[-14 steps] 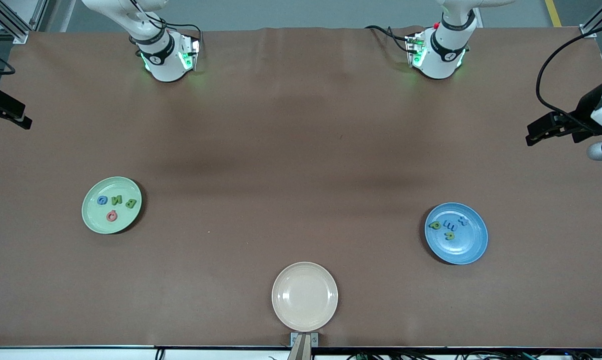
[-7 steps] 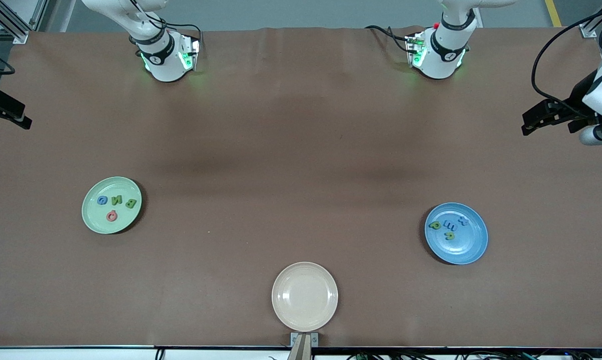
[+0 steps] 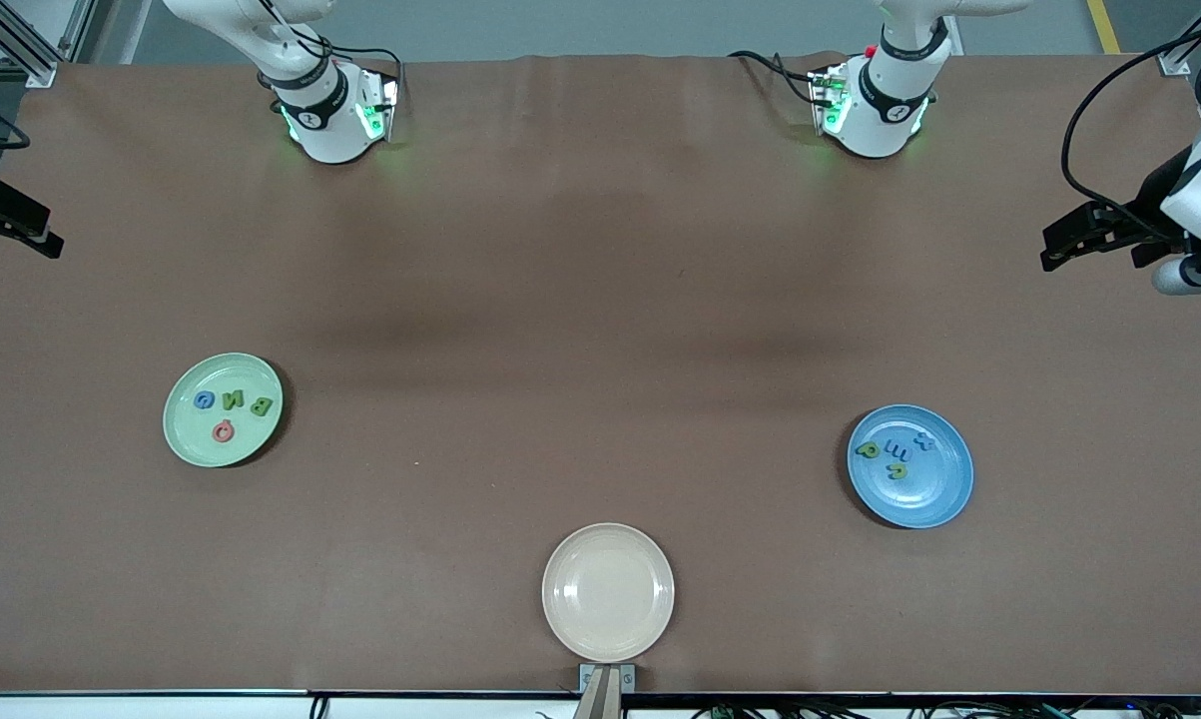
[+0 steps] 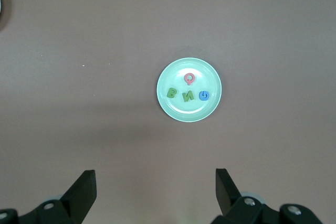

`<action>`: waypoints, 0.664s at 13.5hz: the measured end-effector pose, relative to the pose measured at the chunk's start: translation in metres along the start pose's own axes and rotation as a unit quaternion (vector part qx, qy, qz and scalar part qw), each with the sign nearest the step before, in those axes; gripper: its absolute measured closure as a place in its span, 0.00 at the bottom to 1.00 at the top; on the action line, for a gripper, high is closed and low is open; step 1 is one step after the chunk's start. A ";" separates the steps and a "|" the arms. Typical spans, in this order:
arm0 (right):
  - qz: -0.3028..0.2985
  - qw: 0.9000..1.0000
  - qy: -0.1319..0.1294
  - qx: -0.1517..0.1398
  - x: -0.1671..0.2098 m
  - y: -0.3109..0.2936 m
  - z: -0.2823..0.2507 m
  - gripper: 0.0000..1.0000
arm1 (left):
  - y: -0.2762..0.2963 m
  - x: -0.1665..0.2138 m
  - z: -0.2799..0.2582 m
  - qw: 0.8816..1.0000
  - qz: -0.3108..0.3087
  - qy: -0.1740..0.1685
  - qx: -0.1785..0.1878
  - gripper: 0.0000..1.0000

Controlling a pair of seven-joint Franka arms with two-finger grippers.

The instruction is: Sort upper and lower case letters into plates

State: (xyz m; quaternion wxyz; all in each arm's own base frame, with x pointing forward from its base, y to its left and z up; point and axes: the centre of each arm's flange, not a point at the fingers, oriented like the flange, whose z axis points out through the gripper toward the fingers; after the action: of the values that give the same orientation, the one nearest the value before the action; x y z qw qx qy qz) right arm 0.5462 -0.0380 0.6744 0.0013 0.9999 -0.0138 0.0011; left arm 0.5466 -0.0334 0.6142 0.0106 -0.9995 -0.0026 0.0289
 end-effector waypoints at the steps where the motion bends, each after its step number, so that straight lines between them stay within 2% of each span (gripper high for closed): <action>1: 0.000 1.000 0.000 0.000 0.000 0.000 0.000 0.00 | 0.002 -0.003 -0.001 1.000 0.002 0.000 0.000 0.00; 9: 0.000 1.000 0.000 0.000 0.000 0.000 0.000 0.00 | 0.010 -0.027 -0.006 1.000 0.006 0.003 0.007 0.00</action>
State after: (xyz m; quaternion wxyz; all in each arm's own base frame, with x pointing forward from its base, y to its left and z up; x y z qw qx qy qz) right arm 0.5462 -0.0380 0.6745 0.0013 0.9999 -0.0138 0.0010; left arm 0.5199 -0.0435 0.6218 0.0170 -0.9995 0.0038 0.0258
